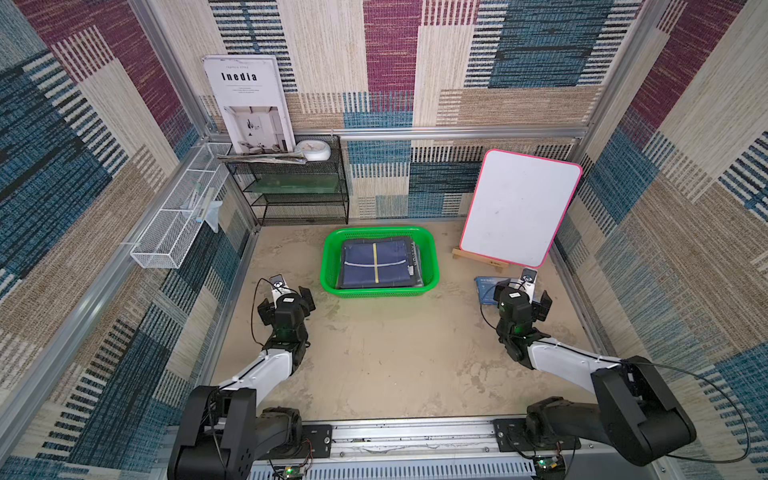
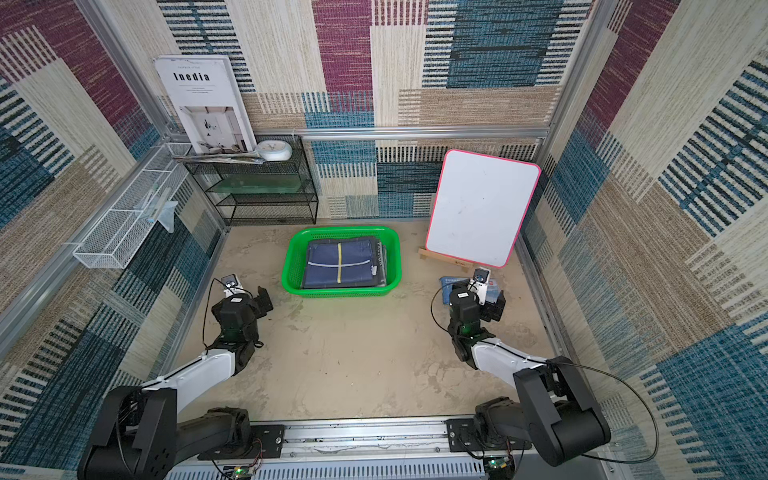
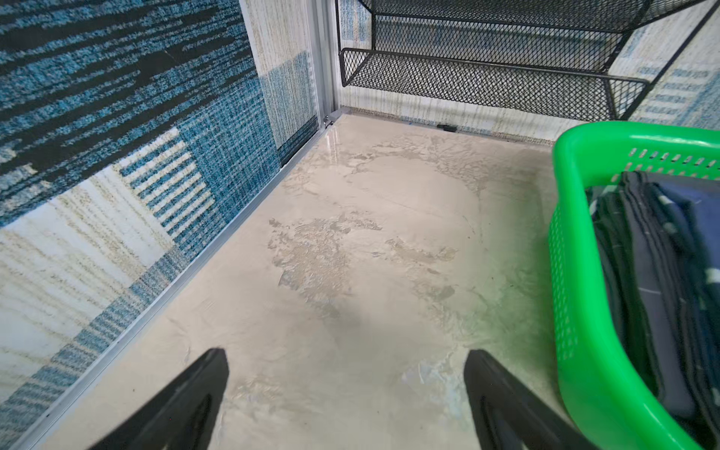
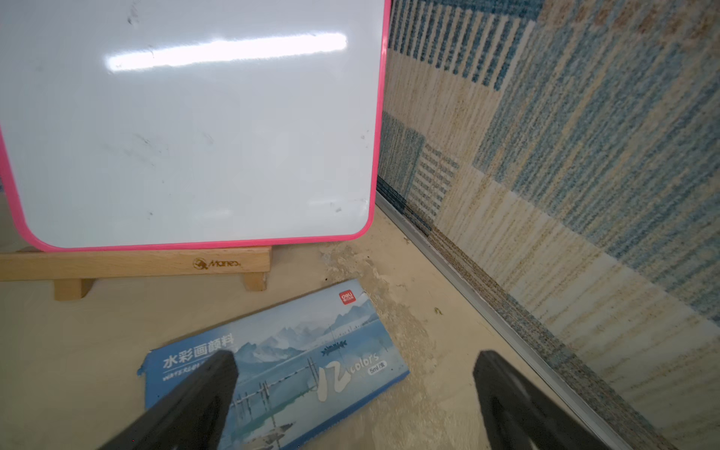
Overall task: Put the folded pillowcase in the basket
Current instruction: Reset both arms
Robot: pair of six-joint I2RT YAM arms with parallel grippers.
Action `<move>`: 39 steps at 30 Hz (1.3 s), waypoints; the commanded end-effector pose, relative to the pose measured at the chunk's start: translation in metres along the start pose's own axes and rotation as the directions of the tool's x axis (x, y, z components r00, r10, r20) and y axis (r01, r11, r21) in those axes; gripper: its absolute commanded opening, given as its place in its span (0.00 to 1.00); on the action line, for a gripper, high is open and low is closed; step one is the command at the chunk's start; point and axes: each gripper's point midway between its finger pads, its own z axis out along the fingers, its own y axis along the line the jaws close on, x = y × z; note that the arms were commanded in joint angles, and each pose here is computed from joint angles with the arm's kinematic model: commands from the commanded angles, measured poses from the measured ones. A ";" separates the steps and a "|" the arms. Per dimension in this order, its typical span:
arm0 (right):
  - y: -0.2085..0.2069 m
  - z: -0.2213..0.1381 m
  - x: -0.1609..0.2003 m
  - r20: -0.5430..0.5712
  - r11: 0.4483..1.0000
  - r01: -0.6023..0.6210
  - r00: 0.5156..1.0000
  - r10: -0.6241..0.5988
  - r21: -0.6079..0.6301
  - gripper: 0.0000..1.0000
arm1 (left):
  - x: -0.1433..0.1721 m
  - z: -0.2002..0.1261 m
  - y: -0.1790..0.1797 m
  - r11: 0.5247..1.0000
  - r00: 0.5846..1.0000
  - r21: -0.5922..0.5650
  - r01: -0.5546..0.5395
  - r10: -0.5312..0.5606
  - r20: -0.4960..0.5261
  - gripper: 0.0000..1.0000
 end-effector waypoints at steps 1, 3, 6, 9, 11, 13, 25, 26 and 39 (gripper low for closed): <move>-0.012 0.005 -0.010 0.069 0.993 -0.098 0.993 0.094 0.062 1.00 | -0.003 0.004 -0.006 1.000 0.999 0.027 -0.009 0.008 0.042 0.99; -0.015 0.008 -0.005 0.071 0.993 -0.099 0.993 0.094 0.070 1.00 | 0.001 0.007 -0.007 0.999 0.999 0.037 -0.011 0.010 0.044 0.99; -0.017 0.012 -0.004 0.086 0.995 -0.086 0.993 0.082 0.055 1.00 | 0.005 0.013 -0.021 0.993 0.998 0.105 -0.045 0.041 0.045 0.99; -0.007 0.017 -0.009 0.102 0.996 -0.071 0.992 0.076 -0.052 1.00 | 0.014 0.021 -0.018 0.995 0.999 0.101 -0.026 0.023 0.027 0.99; 0.005 0.020 -0.012 0.120 0.992 -0.020 0.992 0.036 -0.125 1.00 | 0.017 0.021 -0.018 0.992 1.000 0.125 -0.011 0.008 0.020 0.99; 0.019 0.021 -0.009 0.141 0.978 0.027 0.990 0.002 -0.206 1.00 | 0.017 0.020 -0.021 0.988 0.999 0.155 -0.017 0.011 0.039 0.99; 0.028 0.040 0.003 0.058 0.924 -0.019 0.997 0.045 -0.381 1.00 | 0.031 0.036 -0.043 0.967 0.996 0.246 -0.062 0.077 -0.052 0.99; 0.029 0.040 0.002 0.060 0.921 -0.017 0.997 0.044 -0.388 1.00 | 0.028 0.038 -0.043 0.968 0.997 0.243 -0.067 0.075 -0.024 0.99; 0.041 0.025 0.008 0.105 0.868 0.036 0.994 0.019 -0.495 1.00 | 0.029 0.037 -0.043 0.968 0.996 0.242 -0.063 0.075 -0.042 0.99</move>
